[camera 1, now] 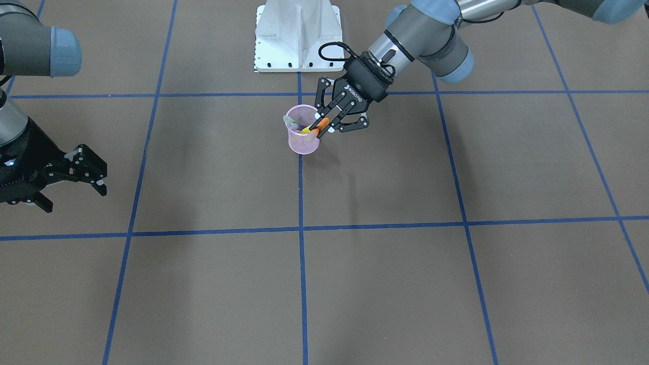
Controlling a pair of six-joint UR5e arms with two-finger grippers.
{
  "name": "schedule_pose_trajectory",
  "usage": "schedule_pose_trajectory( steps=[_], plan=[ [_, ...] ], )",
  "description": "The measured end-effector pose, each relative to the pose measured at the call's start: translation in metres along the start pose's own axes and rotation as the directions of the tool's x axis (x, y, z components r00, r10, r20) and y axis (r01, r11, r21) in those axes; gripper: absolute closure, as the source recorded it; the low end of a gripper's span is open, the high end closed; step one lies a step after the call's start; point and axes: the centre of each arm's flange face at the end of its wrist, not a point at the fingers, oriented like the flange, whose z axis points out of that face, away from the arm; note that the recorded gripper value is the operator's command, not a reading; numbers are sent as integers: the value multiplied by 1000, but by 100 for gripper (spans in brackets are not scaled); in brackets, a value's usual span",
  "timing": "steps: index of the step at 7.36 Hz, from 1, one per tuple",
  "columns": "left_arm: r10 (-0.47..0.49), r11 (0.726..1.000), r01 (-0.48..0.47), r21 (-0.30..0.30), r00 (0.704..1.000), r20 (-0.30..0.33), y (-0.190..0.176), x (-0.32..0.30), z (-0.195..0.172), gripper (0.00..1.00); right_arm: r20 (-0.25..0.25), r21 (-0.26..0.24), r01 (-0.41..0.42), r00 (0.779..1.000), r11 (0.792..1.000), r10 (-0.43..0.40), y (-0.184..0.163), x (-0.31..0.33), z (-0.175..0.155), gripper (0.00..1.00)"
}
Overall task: Collect pens into pen holder
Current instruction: 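Move the orange pen over the cup and release it with the left gripper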
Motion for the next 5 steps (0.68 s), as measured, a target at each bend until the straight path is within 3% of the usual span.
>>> schedule_pose_trajectory(
  steps=[3, 4, 5],
  plan=[
    [137, 988, -131, 80, 987, -79, 45, 23, 17, 100, 0, 1, 0, 1000, 1000, 0, 0, 0, 0, 0],
    [151, 985, -142, 96, 984, -91, 56, 20, 22, 69, 0, 1, 0, 1000, 1000, 0, 0, 0, 0, 0],
    [156, 983, -145, 110, 983, -101, 61, 17, 24, 11, 0, 1, 0, 1000, 1000, 0, 0, 0, 0, 0]
  ],
)
